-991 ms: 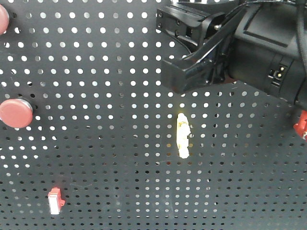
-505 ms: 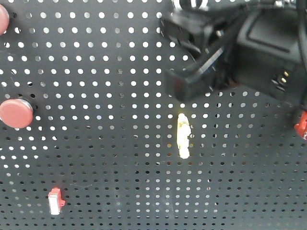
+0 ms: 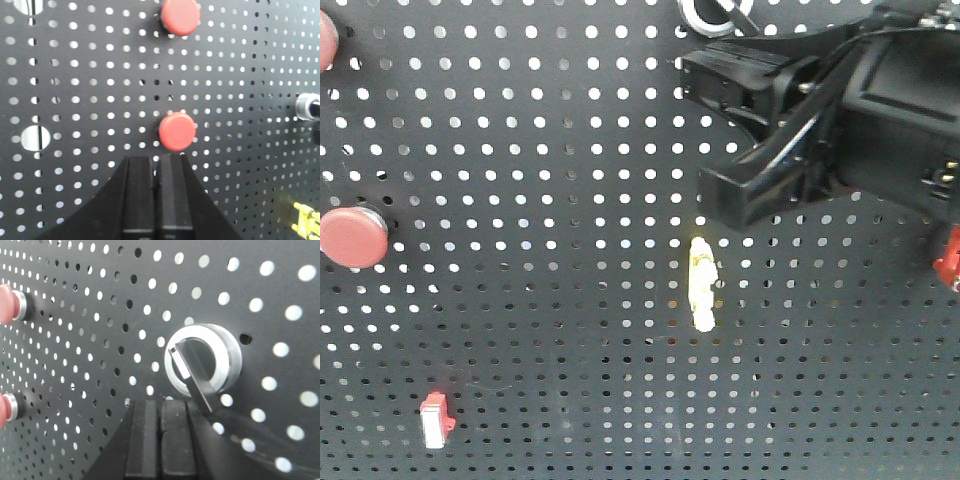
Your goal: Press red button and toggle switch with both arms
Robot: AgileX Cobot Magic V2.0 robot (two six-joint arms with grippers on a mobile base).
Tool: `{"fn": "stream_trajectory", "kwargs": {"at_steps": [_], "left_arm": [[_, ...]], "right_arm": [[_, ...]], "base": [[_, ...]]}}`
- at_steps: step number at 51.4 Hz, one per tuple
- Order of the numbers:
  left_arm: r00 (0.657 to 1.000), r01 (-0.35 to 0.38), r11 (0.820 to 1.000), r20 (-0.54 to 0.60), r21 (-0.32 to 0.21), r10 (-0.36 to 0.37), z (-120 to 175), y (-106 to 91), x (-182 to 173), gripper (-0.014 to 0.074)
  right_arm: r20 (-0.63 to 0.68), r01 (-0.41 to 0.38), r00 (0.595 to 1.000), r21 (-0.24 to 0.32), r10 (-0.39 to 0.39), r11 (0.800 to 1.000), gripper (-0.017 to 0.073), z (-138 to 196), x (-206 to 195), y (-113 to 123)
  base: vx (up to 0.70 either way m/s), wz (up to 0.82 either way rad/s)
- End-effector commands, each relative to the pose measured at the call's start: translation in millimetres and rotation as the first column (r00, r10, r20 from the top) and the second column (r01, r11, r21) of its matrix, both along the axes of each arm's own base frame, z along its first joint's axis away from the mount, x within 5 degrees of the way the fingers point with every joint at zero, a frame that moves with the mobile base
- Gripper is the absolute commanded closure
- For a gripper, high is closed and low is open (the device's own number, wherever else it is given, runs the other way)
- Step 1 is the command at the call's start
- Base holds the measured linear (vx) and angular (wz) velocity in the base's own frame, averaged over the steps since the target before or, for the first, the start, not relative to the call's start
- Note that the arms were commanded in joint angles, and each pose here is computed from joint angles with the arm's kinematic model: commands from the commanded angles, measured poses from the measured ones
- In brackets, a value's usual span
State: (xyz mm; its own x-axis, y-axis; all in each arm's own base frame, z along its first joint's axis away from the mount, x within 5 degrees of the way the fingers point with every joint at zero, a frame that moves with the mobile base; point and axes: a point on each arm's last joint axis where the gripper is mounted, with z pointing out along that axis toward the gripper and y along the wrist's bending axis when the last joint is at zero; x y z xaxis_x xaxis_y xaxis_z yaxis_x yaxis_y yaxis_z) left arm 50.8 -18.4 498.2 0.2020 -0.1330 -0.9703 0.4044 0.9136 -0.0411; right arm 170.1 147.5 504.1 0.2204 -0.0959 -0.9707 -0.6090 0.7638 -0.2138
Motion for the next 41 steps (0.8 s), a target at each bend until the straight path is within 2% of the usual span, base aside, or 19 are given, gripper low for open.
{"fn": "stream_trajectory", "kwargs": {"at_steps": [1,11,20,29,41], "left_arm": [[0.997,0.016,0.999,0.074,-0.032,-0.014,12.4,-0.5,-2.0,0.0591],[0.997,0.016,0.999,0.071,-0.031,-0.014,12.1,-0.5,-1.9,0.0591],[0.997,0.016,0.999,0.070,-0.030,-0.014,12.1,-0.5,-1.9,0.0591],[0.998,0.015,0.999,0.067,-0.029,-0.013,11.8,-0.5,-1.8,0.0591],[0.998,0.013,1.000,0.054,-0.025,-0.011,10.6,-0.4,-1.4,0.0591]], "right_arm": [[0.183,0.008,0.983,0.122,-0.030,0.993,0.0563,38.7,-31.5,-31.9],[0.176,0.026,0.983,0.122,-0.047,0.992,0.0563,42.0,-68.2,-65.2],[0.187,0.039,0.981,0.100,-0.058,0.994,0.0563,16.6,-89.5,-84.3],[0.200,0.053,0.978,0.063,-0.065,0.997,0.0563,-5.0,-92.6,-87.3],[0.141,0.052,0.988,0.030,-0.056,0.998,0.0563,-21.5,-86.0,-81.8]], "base": [[0.00,0.00],[0.00,0.00],[0.00,0.00],[0.00,0.00],[0.00,0.00]]}}
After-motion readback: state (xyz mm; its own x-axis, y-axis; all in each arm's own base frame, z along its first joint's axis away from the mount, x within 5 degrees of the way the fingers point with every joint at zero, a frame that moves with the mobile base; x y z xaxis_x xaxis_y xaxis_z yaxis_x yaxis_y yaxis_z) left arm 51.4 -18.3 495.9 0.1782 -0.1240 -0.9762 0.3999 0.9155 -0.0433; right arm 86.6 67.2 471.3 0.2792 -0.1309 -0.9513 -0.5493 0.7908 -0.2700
